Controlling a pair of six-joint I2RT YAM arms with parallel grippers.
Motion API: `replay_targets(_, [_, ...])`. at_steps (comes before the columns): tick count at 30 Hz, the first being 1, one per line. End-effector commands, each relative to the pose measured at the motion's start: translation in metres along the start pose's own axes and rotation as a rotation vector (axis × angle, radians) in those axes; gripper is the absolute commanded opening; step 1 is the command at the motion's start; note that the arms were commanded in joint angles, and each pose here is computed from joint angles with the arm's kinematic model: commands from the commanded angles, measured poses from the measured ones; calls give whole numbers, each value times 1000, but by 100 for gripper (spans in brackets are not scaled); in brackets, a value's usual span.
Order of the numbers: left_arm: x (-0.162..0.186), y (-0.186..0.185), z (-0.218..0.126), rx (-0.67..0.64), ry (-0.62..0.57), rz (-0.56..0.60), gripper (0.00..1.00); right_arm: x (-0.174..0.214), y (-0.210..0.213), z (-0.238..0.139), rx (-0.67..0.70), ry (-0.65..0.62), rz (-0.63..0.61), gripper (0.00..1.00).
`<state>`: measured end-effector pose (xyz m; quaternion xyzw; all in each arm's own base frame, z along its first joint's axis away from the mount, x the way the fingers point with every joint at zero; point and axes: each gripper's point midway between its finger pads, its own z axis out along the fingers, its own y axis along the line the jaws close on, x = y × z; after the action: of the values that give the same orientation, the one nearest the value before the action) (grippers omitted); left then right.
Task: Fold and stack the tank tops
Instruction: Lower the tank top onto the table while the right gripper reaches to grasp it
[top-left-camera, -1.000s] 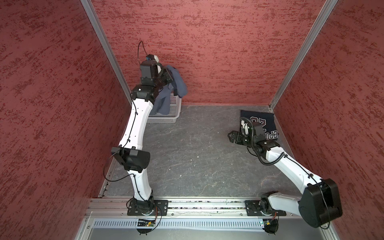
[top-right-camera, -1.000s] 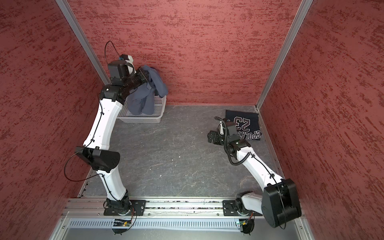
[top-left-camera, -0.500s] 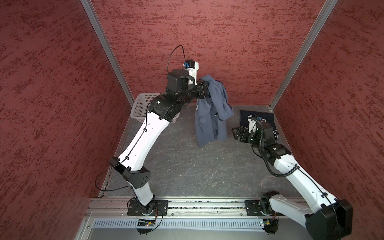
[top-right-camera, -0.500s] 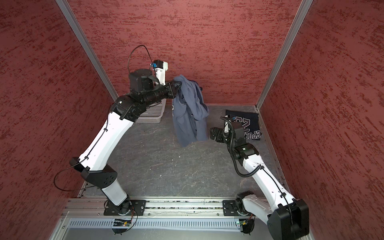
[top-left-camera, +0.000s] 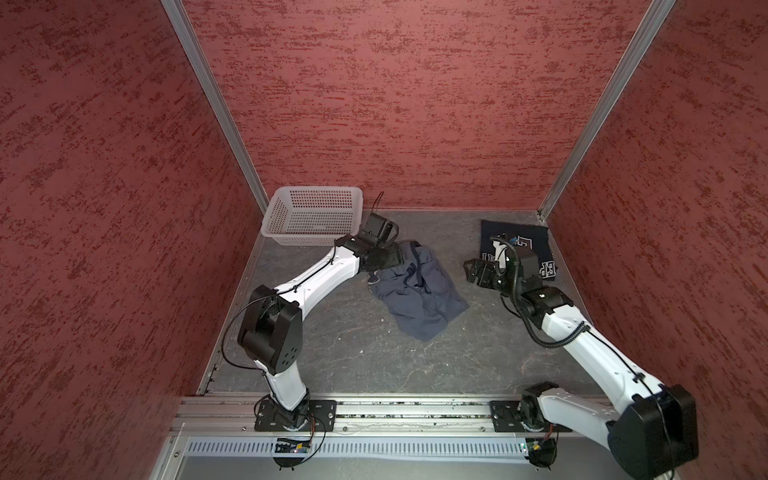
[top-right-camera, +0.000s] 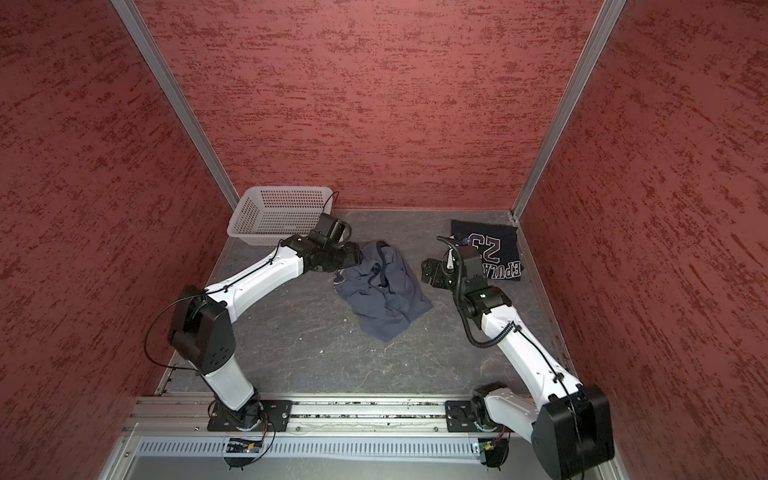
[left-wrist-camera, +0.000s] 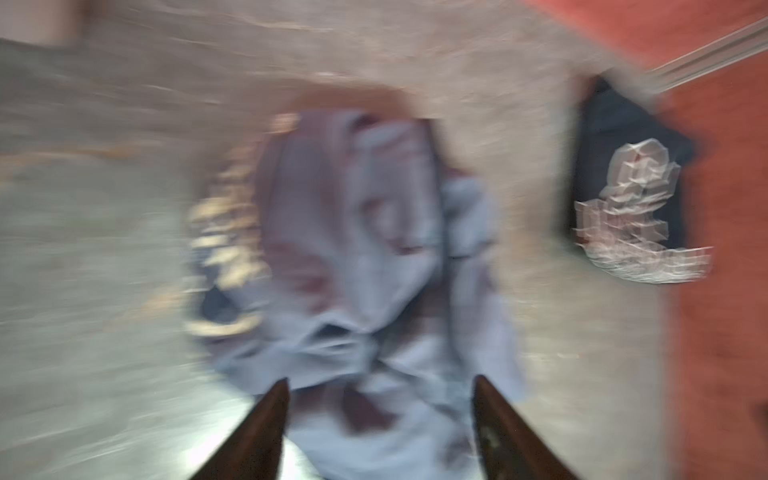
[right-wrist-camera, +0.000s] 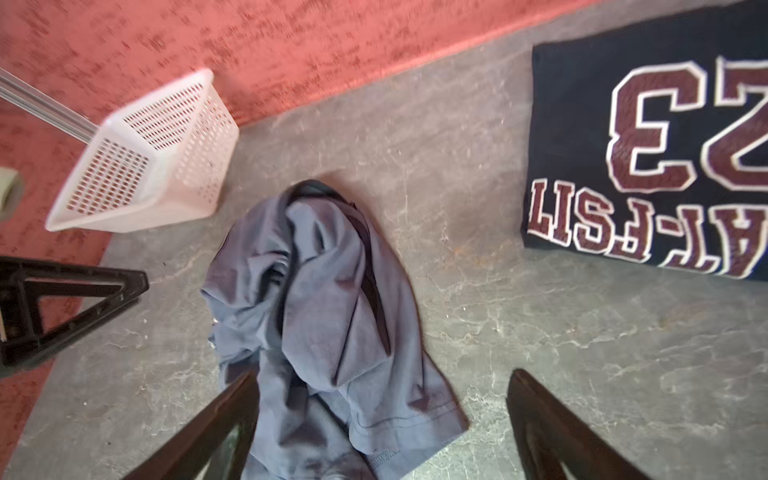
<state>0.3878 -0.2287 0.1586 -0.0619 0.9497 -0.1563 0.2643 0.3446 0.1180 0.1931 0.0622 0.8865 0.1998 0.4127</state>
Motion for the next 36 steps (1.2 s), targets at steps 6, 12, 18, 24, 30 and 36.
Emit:
replay_targets(6, [47,-1,-29,2,13,89,85,29,31,31,-110,125,-7,90])
replay_targets(12, [112,3,-12,102,120,-32,85,39,85,56,-245,195,-41,80])
replay_targets(18, [143,-18,7,240,174,-74,85,47,113,93,-260,291,-75,68])
replay_targets(24, [159,-26,28,247,214,-74,82,55,111,120,-213,339,-78,62])
replay_targets(30, [167,-23,43,235,240,-82,69,73,114,138,-209,396,-72,55])
replay_targets(36, [173,-25,50,248,255,-81,52,82,115,147,-201,421,-81,43])
